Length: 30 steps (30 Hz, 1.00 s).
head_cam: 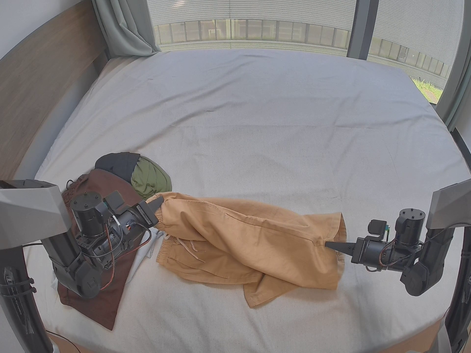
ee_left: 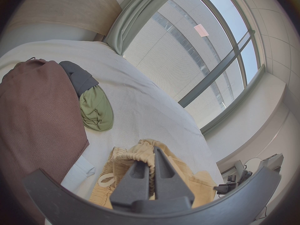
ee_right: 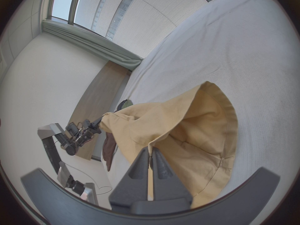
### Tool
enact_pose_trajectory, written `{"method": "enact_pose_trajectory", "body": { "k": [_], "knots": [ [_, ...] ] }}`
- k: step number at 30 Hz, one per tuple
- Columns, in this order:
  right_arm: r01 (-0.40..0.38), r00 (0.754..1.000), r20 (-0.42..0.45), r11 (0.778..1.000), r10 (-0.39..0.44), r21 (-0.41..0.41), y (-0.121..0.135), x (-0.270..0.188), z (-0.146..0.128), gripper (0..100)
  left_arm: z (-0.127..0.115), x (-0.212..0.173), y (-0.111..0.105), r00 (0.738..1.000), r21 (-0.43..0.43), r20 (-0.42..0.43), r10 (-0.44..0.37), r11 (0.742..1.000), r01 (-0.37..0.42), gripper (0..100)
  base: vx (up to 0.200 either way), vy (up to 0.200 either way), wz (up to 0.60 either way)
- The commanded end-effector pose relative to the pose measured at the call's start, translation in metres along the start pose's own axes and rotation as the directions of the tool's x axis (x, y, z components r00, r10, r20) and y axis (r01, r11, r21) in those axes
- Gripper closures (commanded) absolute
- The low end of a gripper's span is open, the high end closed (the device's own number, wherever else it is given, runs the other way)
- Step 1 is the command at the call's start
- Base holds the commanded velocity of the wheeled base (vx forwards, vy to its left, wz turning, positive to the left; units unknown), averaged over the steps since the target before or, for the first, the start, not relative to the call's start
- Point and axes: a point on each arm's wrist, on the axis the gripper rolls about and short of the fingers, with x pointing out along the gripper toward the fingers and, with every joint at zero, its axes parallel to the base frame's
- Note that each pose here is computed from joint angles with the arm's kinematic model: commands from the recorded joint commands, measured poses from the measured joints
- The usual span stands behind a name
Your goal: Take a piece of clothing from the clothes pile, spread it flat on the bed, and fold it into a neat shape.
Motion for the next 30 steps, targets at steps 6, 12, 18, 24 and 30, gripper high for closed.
{"method": "enact_pose_trajectory", "body": {
  "k": [6, 12, 18, 24, 30],
  "knots": [
    [-0.069, 0.998, 0.010, 0.997, 0.070, -0.019, 0.011, -0.023, 0.011, 100, -0.002, 0.001, 0.003, 1.000, -0.002, -0.005, 0.007, 1.000, -0.007, 100, 0.000, 0.000, 0.00],
    [-0.095, 0.995, 0.002, 0.995, 0.095, -0.020, 0.011, -0.027, 0.013, 100, -0.002, 0.001, 0.003, 1.000, -0.002, -0.005, 0.007, 1.000, -0.007, 100, 0.000, 0.000, 0.00],
    [-0.097, 0.995, 0.005, 0.995, 0.097, -0.021, 0.011, -0.027, 0.014, 100, -0.002, 0.001, 0.002, 1.000, -0.001, -0.005, 0.005, 1.000, -0.005, 100, 0.000, 0.000, 0.00],
    [-0.104, 0.995, -0.001, 0.994, 0.104, -0.024, 0.012, -0.025, 0.013, 100, -0.002, 0.001, 0.002, 1.000, -0.001, -0.007, 0.004, 1.000, -0.004, 100, 0.000, 0.000, 0.00],
    [-0.107, 0.994, -0.003, 0.994, 0.107, -0.024, 0.011, -0.025, 0.013, 100, -0.002, 0.001, 0.002, 1.000, -0.001, -0.005, 0.005, 1.000, -0.005, 100, 0.000, 0.000, 0.00]
  ]
}}
